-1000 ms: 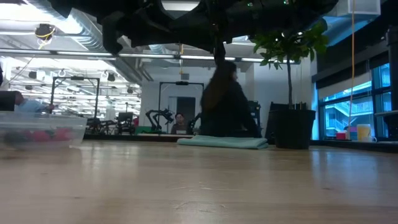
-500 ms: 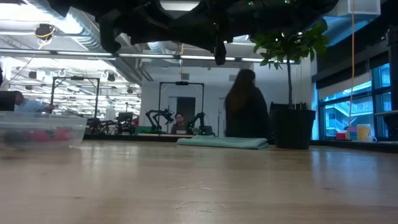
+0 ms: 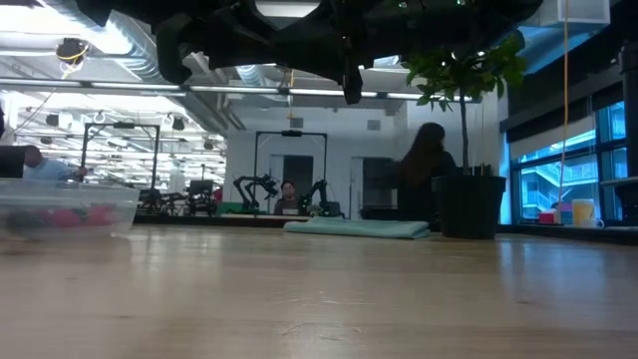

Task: Pick and placing Produce into tupperware
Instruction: Put the black cherry into the transparent bin

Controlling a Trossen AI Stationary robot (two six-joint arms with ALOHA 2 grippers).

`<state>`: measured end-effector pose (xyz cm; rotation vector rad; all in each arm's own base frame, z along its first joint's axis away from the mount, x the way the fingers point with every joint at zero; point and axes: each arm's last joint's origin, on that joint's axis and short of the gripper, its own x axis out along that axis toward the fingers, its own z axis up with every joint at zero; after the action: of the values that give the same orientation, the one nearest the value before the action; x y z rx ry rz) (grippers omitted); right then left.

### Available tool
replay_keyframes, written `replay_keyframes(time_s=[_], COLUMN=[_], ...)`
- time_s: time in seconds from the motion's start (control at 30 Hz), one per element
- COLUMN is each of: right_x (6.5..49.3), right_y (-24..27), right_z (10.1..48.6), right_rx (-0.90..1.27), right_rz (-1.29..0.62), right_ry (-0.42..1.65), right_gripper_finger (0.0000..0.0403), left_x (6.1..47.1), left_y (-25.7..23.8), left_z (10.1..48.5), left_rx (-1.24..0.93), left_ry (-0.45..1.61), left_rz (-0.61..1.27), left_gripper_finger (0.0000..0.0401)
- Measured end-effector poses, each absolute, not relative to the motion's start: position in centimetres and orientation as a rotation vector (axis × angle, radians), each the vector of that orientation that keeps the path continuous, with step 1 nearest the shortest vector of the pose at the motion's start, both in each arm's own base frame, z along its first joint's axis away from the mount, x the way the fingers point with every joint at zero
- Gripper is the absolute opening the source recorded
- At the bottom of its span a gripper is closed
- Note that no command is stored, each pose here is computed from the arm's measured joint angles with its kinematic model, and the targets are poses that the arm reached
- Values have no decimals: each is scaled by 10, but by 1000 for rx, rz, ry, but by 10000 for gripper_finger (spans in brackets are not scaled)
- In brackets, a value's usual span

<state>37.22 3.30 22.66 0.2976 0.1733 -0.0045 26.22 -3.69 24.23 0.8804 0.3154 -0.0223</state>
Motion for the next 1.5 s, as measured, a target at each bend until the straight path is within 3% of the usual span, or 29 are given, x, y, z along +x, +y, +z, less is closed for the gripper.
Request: replay_keyframes(time_s=[0.2,0.47,0.77,0.97,1.27,1.5], right_x=[372,373,372,366,346,345], right_y=[33,32,30,30,28,28], right_z=[227,225,224,236,244,240], right_rx=[297,391,285,262,289,296], right_rz=[-5,-21,-45,-38,-72,-83], right_ry=[172,185,193,189,350,393], right_gripper_finger=[111,199,265,280,281,281], left_x=[262,263,262,260,243,199], left_y=[-37,-37,-38,-35,-33,-31], left_z=[242,243,241,237,235,234], left_rx=[879,867,830,835,738,294], left_ry=[316,309,330,403,542,806], left_rz=[-22,-19,-16,44,115,324], left_gripper_finger=[104,103,103,103,103,103])
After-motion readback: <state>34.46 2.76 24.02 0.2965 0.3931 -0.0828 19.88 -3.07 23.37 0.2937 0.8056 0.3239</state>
